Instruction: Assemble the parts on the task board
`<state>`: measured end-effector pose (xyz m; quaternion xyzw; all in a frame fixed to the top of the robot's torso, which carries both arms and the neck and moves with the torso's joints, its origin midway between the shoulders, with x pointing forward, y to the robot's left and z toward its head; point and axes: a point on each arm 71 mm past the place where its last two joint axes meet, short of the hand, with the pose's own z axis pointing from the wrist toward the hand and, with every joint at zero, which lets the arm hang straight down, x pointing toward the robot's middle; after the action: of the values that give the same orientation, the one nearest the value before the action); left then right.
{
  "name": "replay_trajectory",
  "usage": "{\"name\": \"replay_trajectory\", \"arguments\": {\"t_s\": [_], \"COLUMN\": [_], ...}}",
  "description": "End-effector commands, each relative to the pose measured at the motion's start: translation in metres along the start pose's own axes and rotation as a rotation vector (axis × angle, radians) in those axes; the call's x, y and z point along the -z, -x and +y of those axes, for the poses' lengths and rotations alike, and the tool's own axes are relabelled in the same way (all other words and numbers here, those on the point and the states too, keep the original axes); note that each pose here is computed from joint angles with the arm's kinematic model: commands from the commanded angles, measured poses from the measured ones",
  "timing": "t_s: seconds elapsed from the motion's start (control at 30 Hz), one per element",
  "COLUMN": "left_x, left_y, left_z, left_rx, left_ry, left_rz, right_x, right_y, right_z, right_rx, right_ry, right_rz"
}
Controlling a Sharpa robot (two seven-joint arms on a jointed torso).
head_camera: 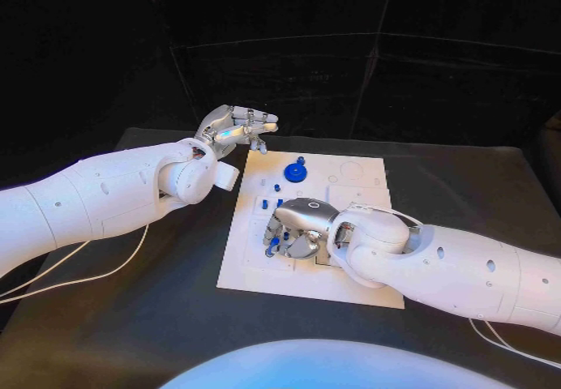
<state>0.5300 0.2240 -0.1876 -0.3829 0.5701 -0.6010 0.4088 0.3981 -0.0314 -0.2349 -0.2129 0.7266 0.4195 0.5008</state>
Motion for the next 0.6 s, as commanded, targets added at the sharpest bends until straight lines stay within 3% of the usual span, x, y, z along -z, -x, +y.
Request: {"name": "replay_trajectory", "arguments": {"t_s": [0.03, 0.6], "left_x": [-0.0007, -0.0008], "left_y": [-0.0014, -0.0016], "left_z": [-0.0012, -0.0011], "left_rx": [0.008, 0.008], "left_ry": [-0.006, -0.004], "left_rz": [0.010, 0.011], "right_x": [-0.001, -0.004], "right_y": [-0.001, -0.011], "right_z": [-0.002, 0.004], "right_rx": [0.034, 0.069], "right_ry": [-0.024, -0.024], "right_rz": [0.011, 0.041]}}
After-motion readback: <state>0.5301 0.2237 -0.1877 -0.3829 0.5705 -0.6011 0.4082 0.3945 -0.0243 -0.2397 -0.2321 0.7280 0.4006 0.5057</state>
